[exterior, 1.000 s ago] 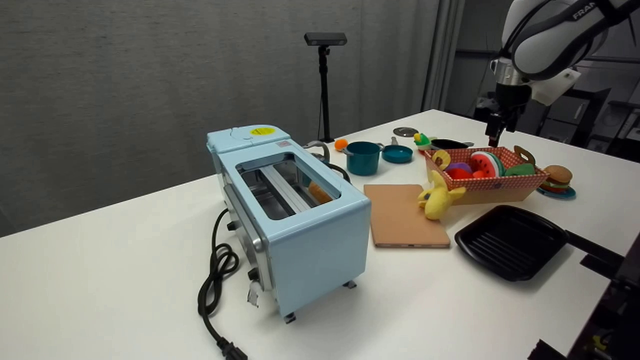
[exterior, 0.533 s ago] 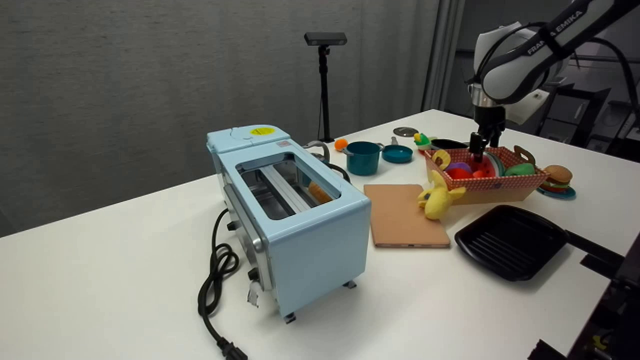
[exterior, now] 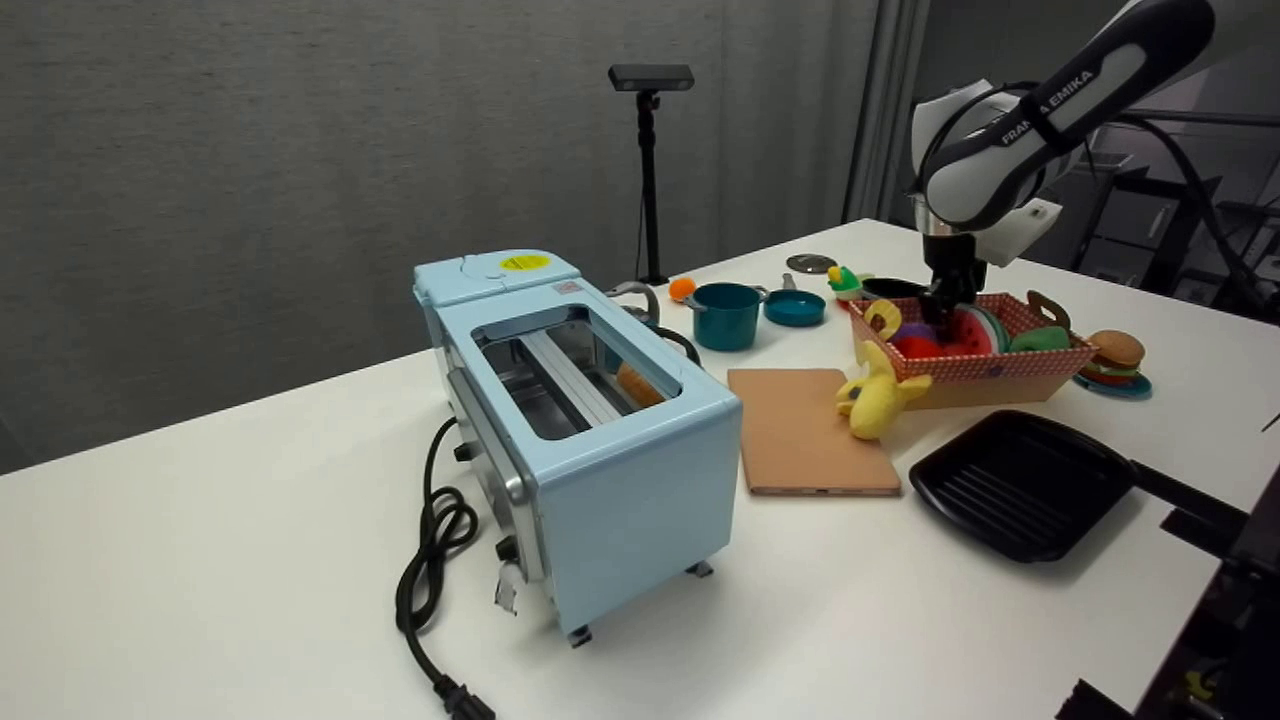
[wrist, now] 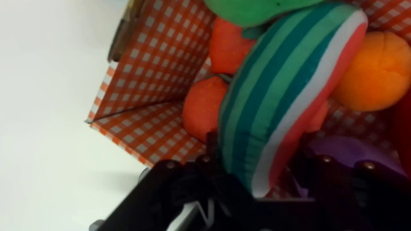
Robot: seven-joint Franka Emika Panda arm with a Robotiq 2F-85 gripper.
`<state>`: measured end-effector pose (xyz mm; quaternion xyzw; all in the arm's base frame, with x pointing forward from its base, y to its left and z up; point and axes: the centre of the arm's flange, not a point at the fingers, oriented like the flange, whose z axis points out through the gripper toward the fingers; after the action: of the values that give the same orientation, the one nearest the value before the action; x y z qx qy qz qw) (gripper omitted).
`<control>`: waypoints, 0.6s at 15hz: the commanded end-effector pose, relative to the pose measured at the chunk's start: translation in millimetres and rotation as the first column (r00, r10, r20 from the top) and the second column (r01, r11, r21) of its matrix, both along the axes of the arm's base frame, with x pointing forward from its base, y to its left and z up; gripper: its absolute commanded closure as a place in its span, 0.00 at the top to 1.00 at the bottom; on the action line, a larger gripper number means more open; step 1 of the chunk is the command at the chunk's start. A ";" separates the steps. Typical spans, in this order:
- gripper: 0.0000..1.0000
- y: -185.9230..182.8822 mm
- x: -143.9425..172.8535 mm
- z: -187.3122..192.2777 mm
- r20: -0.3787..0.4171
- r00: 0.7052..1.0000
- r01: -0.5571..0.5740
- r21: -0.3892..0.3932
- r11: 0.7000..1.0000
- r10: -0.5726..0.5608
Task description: Take the watermelon plushie from the box and put it in the black pot
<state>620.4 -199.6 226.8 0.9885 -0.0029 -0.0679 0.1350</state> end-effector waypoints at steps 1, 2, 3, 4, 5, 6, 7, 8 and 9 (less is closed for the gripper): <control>0.27 5.0 2.8 24.8 0.001 0.997 0.081 0.001 0.997 -0.081; 0.20 6.3 -2.0 32.4 0.005 0.995 0.096 0.003 0.995 -0.096; 0.11 6.9 -7.7 41.0 0.016 0.994 0.111 0.003 0.994 -0.111; 0.05 7.0 -11.3 48.2 0.022 0.992 0.125 0.004 0.992 -0.125; 0.02 6.3 -15.7 56.8 0.034 0.989 0.140 0.007 0.990 -0.141; 0.00 5.4 -19.2 64.5 0.043 0.987 0.155 0.011 0.988 -0.155; 0.03 4.7 -22.9 73.2 0.049 0.985 0.164 0.019 0.986 -0.165; 0.03 4.1 -26.4 82.0 0.059 0.983 0.175 0.026 0.984 -0.177; 0.02 3.4 -29.3 91.0 0.067 0.980 0.185 0.038 0.982 -0.187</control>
<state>613.4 -199.7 286.7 0.9876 -0.0724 -0.0503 0.1302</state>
